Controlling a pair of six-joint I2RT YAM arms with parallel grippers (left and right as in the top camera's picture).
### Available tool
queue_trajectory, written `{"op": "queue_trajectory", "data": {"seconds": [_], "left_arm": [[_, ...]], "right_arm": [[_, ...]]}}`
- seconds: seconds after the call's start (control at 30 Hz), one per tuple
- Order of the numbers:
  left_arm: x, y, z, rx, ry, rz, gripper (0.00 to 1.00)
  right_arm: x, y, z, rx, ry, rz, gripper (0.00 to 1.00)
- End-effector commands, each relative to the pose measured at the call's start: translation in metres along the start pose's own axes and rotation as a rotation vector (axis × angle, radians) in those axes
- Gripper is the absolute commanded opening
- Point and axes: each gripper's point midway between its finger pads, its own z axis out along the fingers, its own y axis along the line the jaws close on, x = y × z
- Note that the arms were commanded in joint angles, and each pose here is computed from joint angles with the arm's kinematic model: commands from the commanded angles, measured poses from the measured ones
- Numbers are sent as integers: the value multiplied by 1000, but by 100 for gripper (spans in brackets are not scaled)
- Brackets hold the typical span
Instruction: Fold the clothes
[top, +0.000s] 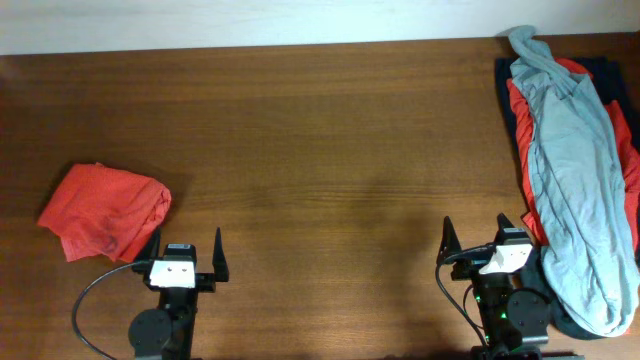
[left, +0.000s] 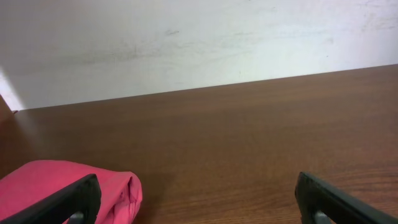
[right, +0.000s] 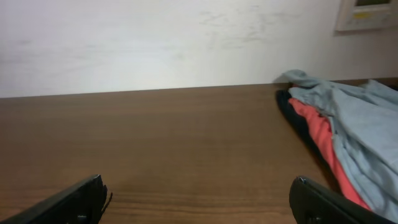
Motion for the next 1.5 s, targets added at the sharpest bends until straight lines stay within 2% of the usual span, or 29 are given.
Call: {"op": "queue_trajectory", "data": {"seconds": [0.0,0.2,0.47,0.8,1.0,1.2,1.37,1.47], "left_arm": [[1,2,0,-12,3,0,99],[-12,3,-3,-11,15,-54,99],[-48,8,2,-7,63,-56,99],[-73,9,26,27,315,-73,99],[-84,-16,35,192,428,-117,99],[-86,-21,37,223,429,-125,99],[-86,-21,37,223,429,-124,99],[-86,-21,37,223,429,-124,99]], "right_arm": [[-1,17,-1,-99,-1,7,99],[2,9,-6,-47,70,14,99],[-32,-8,-22,82,169,10,98],[-50,-8,-9,111,486,13,99],[-76,4,16,60,581,31,99],[-98,-48,45,309,567,-7,99],[-115,-134,67,559,578,67,98],[-120,-184,81,611,579,81,96]]}}
